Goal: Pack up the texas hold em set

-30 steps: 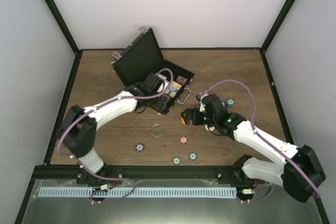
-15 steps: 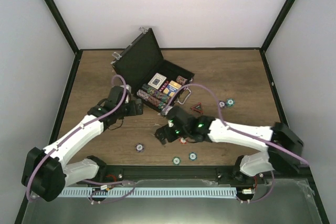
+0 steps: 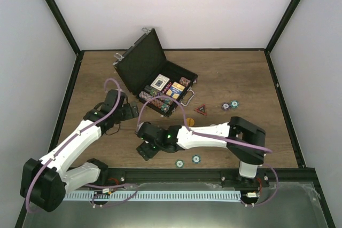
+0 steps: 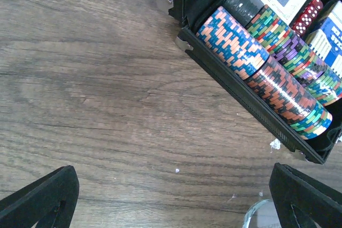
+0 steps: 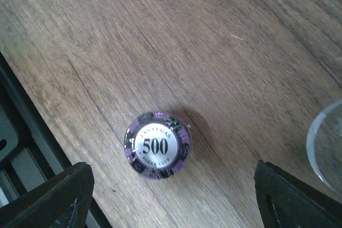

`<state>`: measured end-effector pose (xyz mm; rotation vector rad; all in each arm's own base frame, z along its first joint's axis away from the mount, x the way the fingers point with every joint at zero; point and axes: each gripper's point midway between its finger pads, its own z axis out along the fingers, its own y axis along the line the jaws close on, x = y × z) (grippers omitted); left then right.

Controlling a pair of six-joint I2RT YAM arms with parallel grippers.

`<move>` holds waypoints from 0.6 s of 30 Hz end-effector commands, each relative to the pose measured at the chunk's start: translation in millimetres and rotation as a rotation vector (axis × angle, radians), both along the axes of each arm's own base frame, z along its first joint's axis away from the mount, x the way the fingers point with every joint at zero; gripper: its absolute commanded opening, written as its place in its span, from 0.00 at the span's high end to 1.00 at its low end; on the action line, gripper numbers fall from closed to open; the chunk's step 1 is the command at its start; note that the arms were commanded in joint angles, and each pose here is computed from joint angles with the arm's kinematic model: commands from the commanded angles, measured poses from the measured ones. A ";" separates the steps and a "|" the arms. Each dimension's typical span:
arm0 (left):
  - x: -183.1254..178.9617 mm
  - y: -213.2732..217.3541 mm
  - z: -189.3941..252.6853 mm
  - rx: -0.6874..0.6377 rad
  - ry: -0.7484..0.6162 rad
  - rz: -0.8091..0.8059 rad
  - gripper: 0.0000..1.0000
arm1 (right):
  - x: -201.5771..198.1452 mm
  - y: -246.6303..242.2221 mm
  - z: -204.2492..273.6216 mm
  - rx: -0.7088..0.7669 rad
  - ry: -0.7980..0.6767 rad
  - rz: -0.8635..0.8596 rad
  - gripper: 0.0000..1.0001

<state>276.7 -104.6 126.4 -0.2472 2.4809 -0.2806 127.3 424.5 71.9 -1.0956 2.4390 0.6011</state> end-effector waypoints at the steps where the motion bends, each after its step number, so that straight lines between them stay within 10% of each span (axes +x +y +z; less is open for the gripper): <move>1: -5.5 12.1 0.4 0.012 0.001 0.054 0.00 | 1.5 19.9 3.2 0.005 -0.055 0.051 0.18; 18: -10.5 18.9 -3.1 0.028 0.023 0.081 0.00 | -2.9 31.5 -39.3 -0.103 -0.102 0.114 0.38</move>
